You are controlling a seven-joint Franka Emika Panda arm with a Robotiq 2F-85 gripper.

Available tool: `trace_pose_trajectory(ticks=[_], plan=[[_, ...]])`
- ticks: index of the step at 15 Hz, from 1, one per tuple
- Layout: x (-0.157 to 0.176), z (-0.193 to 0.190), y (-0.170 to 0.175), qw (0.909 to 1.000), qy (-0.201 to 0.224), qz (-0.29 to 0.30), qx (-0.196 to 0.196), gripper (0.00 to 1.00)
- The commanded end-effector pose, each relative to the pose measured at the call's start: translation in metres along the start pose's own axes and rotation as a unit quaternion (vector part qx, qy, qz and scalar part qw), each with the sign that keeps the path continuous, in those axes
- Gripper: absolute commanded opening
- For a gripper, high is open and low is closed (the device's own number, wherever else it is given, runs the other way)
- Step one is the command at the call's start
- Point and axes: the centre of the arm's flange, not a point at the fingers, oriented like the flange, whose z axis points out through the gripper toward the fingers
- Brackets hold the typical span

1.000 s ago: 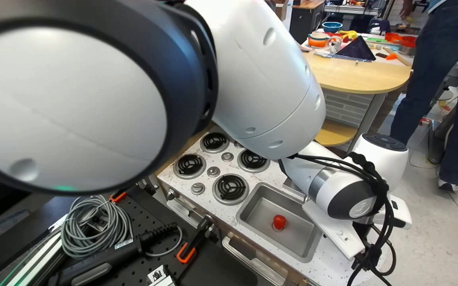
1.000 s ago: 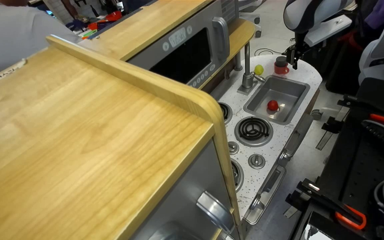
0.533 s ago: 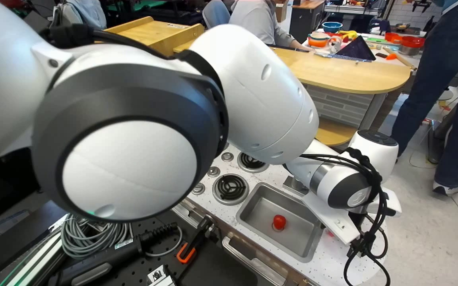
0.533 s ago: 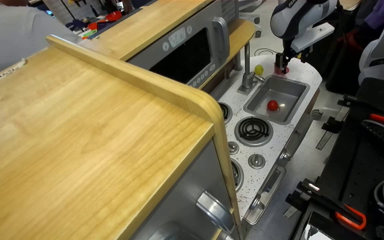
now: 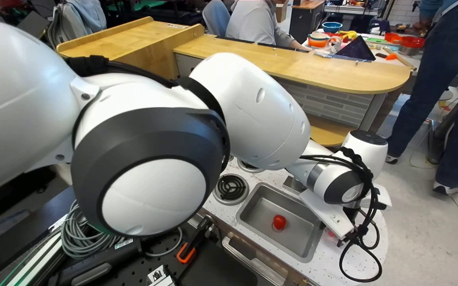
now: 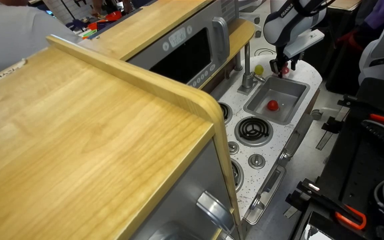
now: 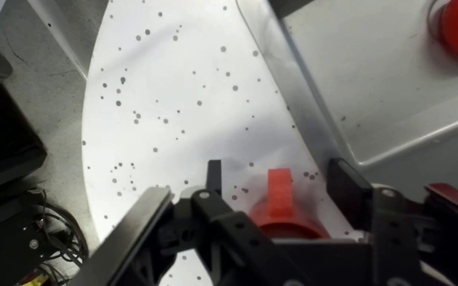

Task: Pick up the cup and put it on the right side of the counter

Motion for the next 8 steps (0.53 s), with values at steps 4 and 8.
trace_pose_trajectory(ticks=[4, 8], plan=[[0.023, -0.004, -0.009, 1.0, 0.003, 0.001, 0.007, 0.15], [0.028, -0.02, -0.001, 0.9998, 0.002, 0.016, 0.009, 0.02]])
